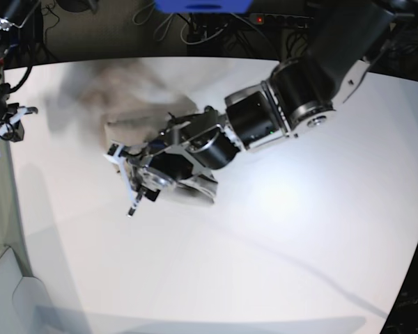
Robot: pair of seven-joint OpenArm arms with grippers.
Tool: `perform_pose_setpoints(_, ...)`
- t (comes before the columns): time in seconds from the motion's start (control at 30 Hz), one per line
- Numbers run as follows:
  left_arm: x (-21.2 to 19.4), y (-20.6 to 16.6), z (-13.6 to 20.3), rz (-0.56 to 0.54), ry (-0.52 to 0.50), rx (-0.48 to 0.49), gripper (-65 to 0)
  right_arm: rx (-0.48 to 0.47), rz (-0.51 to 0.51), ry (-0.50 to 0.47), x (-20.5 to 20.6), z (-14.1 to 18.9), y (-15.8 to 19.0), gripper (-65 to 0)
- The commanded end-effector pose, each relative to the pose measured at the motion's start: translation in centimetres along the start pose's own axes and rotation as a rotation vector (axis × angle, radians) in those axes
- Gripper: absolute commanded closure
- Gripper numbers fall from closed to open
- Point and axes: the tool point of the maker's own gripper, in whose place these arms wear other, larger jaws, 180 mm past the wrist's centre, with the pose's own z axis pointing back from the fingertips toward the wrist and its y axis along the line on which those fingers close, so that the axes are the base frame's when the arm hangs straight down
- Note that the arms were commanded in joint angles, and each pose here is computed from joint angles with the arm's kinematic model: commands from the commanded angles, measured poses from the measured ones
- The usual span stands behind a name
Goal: Layout the t-shirt on the table in an organized manner, then fold the t-shirt properly
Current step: 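Press and flatten the folded bundle with the left gripper, then release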
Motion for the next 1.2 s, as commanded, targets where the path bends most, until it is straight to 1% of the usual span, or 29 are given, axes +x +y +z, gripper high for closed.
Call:
perform_pose_setpoints(0.0, 0.4, 2.2, 0.7, -0.020, -0.004, 0.039, -17.8, -0.013, 0.024, -0.050, 1.7, 0.6, -0.7, 0.0)
perform_pose_setpoints(0.1, 0.1, 2.0, 0.7, -0.030, 0.017, 0.028, -36.9, -0.013, 0.024, -0.050, 1.7, 0.6, -0.7, 0.0)
perform_pose_setpoints(0.13, 0.3, 2.2, 0.9, -0.033, 0.011, 0.034, -41.6, -0.013, 0.024, -0.050, 1.7, 0.6, -0.7, 0.0)
perform_pose_setpoints(0.2, 0.9, 2.8, 1.4, -0.036, -0.009, 0.056, -49.3, -0.013, 0.024, -0.050, 1.7, 0.6, -0.7, 0.0)
perform_pose_setpoints(0.27, 1.4, 3.3, 1.8, -0.041, -0.024, 0.074, -53.2, -0.012, 0.024, -0.048, 1.6, 0.6, -0.7, 0.0)
perform_pose_setpoints(0.33, 1.8, 3.9, 2.2, -0.040, -0.037, 0.099, -53.8, -0.011, 0.021, -0.048, 1.6, 0.6, -0.6, 0.0)
perform_pose_setpoints(0.47, 1.1, 4.4, 2.7, -0.039, -0.033, 0.121, -53.7, -0.011, 0.021, -0.048, 1.6, 0.6, -0.6, 0.0)
perform_pose_setpoints(0.6, -0.7, 7.0, 3.7, -0.008, 0.010, 0.196, -53.7, -0.011, 0.019, -0.049, 1.5, 0.6, -0.6, 0.0)
perform_pose_setpoints(0.67, -1.1, 7.9, 4.2, 0.016, 0.011, 0.222, -53.7, -0.011, 0.019, -0.049, 1.5, 0.6, -0.6, 0.0)
perform_pose_setpoints(0.83, -2.7, 10.4, 5.7, 0.133, -0.010, 0.281, -53.7, -0.011, 0.019, -0.049, 1.5, 0.6, -0.6, 0.0)
perform_pose_setpoints(1.03, -4.2, 11.3, 6.2, 0.229, -0.010, 0.303, -53.7, -0.011, 0.019, -0.049, 1.5, 0.6, -0.6, 0.0)
perform_pose_setpoints(1.07, -4.7, 11.5, 6.5, 0.259, -0.011, 0.313, -53.7, -0.011, 0.019, -0.049, 1.5, 0.6, -0.6, 0.0)
perform_pose_setpoints(1.17, -6.9, 11.7, 8.0, 0.439, -0.049, 0.365, -53.6, -0.009, 0.021, -0.056, 1.9, 0.5, -0.5, 0.0)
